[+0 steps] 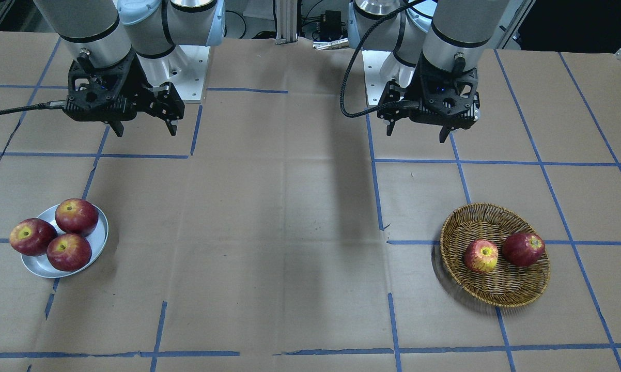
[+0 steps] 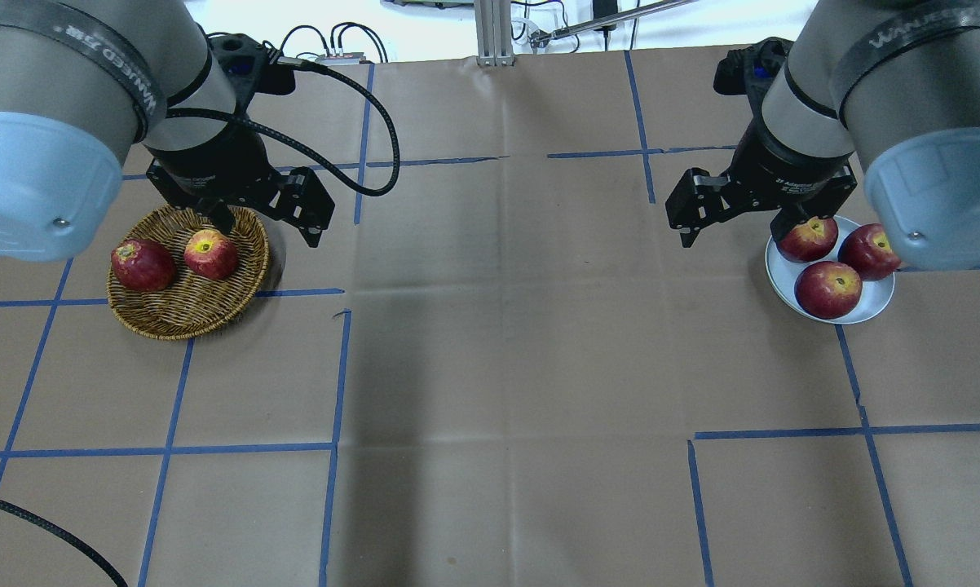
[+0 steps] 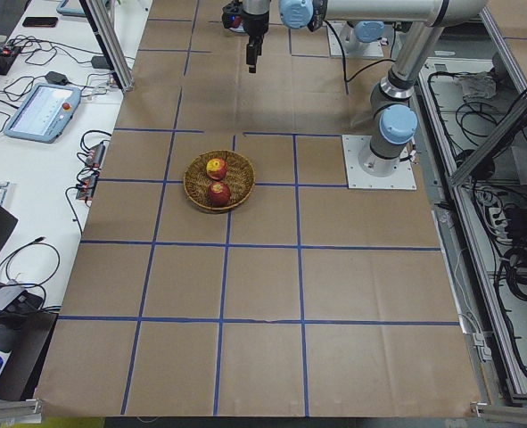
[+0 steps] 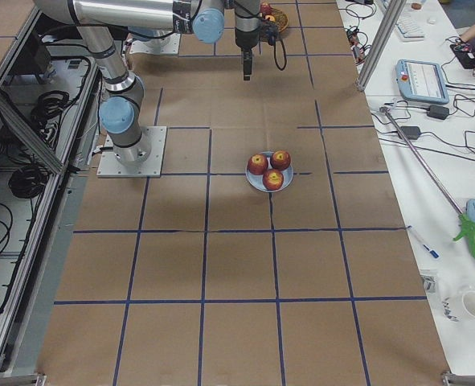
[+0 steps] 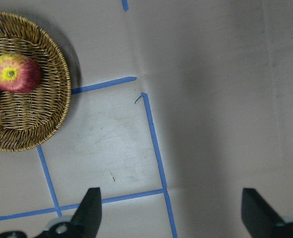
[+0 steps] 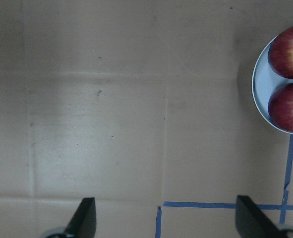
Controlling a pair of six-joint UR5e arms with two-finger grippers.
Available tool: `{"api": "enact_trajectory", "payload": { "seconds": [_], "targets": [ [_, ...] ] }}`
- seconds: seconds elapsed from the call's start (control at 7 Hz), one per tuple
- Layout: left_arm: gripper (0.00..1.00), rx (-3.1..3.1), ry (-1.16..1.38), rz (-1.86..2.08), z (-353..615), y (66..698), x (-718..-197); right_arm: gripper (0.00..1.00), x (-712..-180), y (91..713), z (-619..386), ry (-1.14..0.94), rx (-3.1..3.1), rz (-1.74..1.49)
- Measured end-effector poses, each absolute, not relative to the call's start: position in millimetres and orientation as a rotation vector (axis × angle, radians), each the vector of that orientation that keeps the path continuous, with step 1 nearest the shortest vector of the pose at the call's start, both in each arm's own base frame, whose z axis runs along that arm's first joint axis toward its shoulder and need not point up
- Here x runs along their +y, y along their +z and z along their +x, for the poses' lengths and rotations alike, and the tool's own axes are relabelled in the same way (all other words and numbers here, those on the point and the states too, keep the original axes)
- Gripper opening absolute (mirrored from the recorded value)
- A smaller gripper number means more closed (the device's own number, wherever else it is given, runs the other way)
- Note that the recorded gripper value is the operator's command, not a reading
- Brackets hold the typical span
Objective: Transfer apple from basket to plate
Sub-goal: 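Lower the left gripper into the basket onto the yellow-red apple and close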
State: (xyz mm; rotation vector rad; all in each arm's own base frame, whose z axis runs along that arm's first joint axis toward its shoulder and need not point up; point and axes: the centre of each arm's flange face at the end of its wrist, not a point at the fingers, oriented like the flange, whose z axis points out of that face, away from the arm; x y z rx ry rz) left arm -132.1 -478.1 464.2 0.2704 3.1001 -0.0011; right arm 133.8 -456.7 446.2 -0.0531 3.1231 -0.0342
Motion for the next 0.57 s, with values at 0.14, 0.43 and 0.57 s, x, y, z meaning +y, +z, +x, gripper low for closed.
{"api": "enact_trajectory", "payload": {
  "seconds": [0.14,0.43,0.57],
  "targets": [
    [0.99,3.103,0.009,0.319,-100,458,-488,1.0,-457,446,134,-0.034,3.123,-0.053],
    [0.99,3.099,0.058,0.448,-42,433,-513,1.0,-457,446,134,-0.034,3.123,-0.053],
    [0.99,3.094,0.063,0.494,-16,411,-532,1.0,-457,446,134,-0.034,3.123,-0.053]
  ]
}}
